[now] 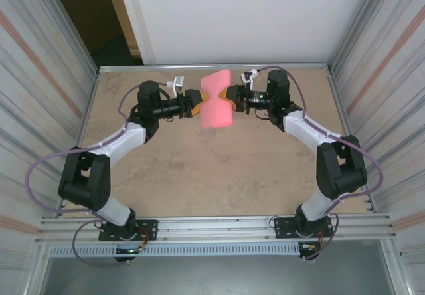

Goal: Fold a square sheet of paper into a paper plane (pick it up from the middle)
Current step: First fold in half a square sheet of paper at the center of the table.

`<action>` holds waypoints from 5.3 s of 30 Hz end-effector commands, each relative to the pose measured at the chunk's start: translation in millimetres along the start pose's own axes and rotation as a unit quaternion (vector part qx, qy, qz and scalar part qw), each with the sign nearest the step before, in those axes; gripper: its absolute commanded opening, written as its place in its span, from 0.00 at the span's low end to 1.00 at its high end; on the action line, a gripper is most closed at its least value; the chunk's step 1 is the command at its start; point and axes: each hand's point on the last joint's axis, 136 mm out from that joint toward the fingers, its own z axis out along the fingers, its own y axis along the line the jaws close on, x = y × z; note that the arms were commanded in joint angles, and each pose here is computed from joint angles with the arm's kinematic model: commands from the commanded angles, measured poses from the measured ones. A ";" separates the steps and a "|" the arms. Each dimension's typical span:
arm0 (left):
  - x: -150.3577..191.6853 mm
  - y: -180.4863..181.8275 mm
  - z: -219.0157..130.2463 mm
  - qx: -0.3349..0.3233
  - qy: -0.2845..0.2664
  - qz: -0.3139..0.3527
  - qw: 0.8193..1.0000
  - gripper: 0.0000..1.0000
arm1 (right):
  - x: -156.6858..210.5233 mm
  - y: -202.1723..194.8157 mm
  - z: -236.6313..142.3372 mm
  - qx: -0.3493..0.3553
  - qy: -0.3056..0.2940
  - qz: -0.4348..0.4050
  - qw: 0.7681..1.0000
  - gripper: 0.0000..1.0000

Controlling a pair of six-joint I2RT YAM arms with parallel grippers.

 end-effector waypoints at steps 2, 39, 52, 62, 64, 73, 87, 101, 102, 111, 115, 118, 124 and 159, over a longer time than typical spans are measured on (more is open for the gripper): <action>-4.2 -21.9 -6.4 0.017 -0.005 0.034 0.999 0.39 | 7.6 10.1 -5.7 0.003 0.006 -0.026 1.000 0.32; 16.4 58.4 9.8 -0.176 0.050 -0.033 0.983 0.00 | -20.6 -114.1 -132.7 0.379 -0.147 -0.003 0.914 0.70; 31.6 157.4 -64.5 -0.439 0.110 -0.006 0.892 0.00 | 19.5 -144.2 -42.8 0.362 -0.032 -0.009 0.932 0.61; 31.8 174.2 -65.4 -0.548 0.146 0.053 0.822 0.00 | 53.6 -187.3 31.5 0.316 0.049 0.045 0.946 0.38; 33.5 173.7 -60.8 -0.556 0.148 0.060 0.816 0.00 | 58.3 -198.4 37.8 0.321 0.060 0.054 0.944 0.35; 40.0 166.1 -46.9 -0.543 0.144 0.059 0.825 0.00 | 72.4 -237.4 33.0 0.354 0.075 0.080 0.929 0.31; 58.1 155.0 1.0 -0.417 0.159 0.014 0.895 0.07 | 80.7 -264.6 20.3 0.381 0.082 0.102 0.915 0.30; 69.0 155.8 40.1 -0.310 0.166 -0.023 0.936 0.46 | 78.2 -271.3 10.0 0.372 0.069 0.126 0.917 0.30; 69.5 156.7 41.0 -0.307 0.166 -0.023 0.937 0.48 | 77.8 -271.9 8.8 0.371 0.067 0.129 0.917 0.30; 78.5 177.6 33.4 -0.331 0.169 -0.022 0.928 0.32 | 52.8 -230.4 10.4 0.302 0.030 0.109 0.947 0.31; 83.1 186.9 29.5 -0.340 0.169 -0.025 0.925 0.18 | 37.1 -202.9 4.9 0.274 0.003 0.078 0.959 0.33; 87.8 192.8 28.0 -0.343 0.172 -0.031 0.923 0.12 | 33.8 -190.9 2.8 0.264 0.001 0.052 0.963 0.36; 92.9 199.9 25.5 -0.348 0.172 -0.034 0.921 0.04 | 47.7 -196.8 15.4 0.252 0.039 0.053 0.965 0.42; 94.5 194.8 25.4 -0.341 0.169 -0.033 0.924 0.00 | 45.1 -212.0 63.0 0.208 0.048 0.063 0.975 0.26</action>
